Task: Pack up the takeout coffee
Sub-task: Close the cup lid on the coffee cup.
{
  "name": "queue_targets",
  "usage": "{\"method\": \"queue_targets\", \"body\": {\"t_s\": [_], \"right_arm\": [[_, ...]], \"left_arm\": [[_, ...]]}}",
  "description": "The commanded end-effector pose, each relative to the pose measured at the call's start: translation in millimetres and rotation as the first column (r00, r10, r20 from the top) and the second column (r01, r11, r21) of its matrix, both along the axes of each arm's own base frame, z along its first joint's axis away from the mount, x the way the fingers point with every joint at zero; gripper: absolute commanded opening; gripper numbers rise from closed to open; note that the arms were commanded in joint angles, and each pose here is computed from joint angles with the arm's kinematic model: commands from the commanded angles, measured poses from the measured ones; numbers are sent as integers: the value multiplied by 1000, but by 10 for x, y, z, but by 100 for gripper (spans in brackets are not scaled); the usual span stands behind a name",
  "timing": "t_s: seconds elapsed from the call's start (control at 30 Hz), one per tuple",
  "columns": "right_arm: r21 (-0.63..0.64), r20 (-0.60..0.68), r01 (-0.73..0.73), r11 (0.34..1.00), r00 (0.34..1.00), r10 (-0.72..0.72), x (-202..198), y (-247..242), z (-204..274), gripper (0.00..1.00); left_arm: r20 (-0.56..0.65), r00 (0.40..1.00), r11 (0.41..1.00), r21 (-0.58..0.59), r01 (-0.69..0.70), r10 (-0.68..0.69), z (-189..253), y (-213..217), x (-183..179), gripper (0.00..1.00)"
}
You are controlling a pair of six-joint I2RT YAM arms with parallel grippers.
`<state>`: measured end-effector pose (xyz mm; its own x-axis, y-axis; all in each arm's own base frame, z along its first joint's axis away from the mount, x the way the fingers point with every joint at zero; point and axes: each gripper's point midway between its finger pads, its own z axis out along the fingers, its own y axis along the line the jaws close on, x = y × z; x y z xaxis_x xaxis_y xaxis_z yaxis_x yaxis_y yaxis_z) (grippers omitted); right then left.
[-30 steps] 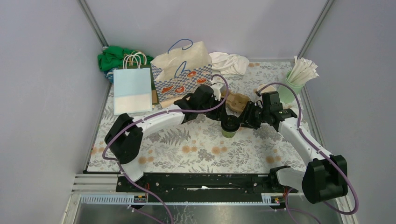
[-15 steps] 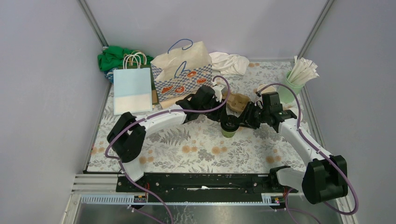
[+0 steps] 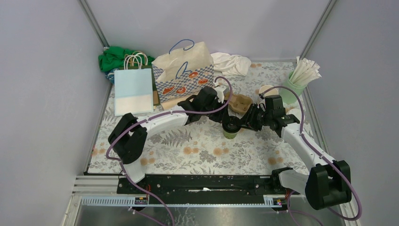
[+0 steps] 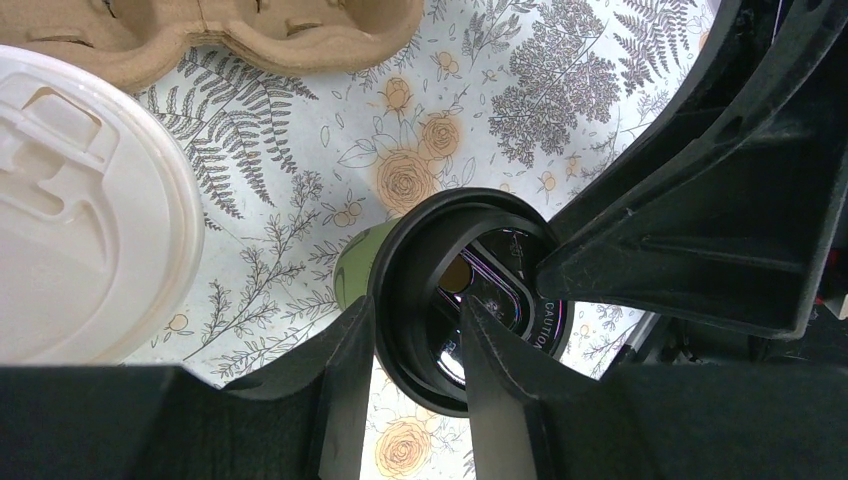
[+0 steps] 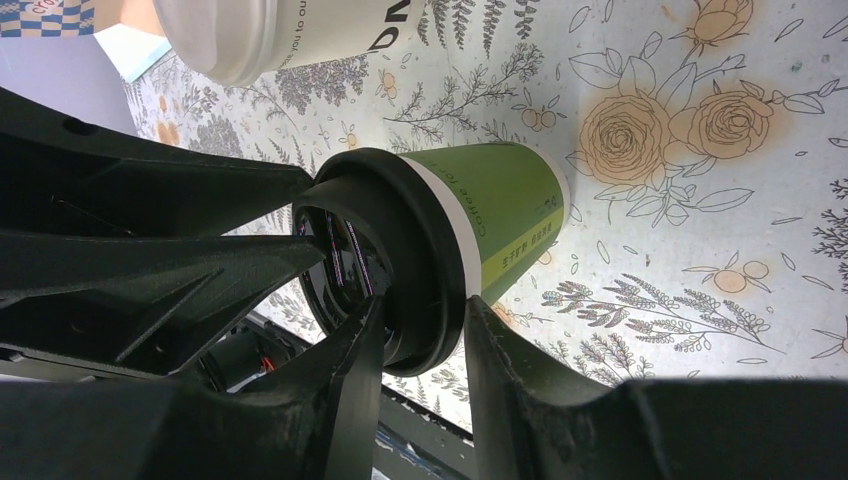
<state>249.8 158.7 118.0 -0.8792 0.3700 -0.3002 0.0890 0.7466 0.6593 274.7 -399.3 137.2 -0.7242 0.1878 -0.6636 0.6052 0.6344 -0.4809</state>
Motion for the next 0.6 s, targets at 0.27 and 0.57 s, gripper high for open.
{"method": "queue_targets", "body": {"t_s": [0.27, 0.57], "right_arm": [[-79, -121, 3, 997, 993, -12, -267, -116, -424, 42], [-73, -115, -1, 997, 993, -8, -293, -113, -431, 42]], "left_arm": [[36, 999, 1000, -6, 20, -20, 13, -156, -212, 39], [81, 997, 1000, -5, -4, 5, 133, -103, -240, 40]]}}
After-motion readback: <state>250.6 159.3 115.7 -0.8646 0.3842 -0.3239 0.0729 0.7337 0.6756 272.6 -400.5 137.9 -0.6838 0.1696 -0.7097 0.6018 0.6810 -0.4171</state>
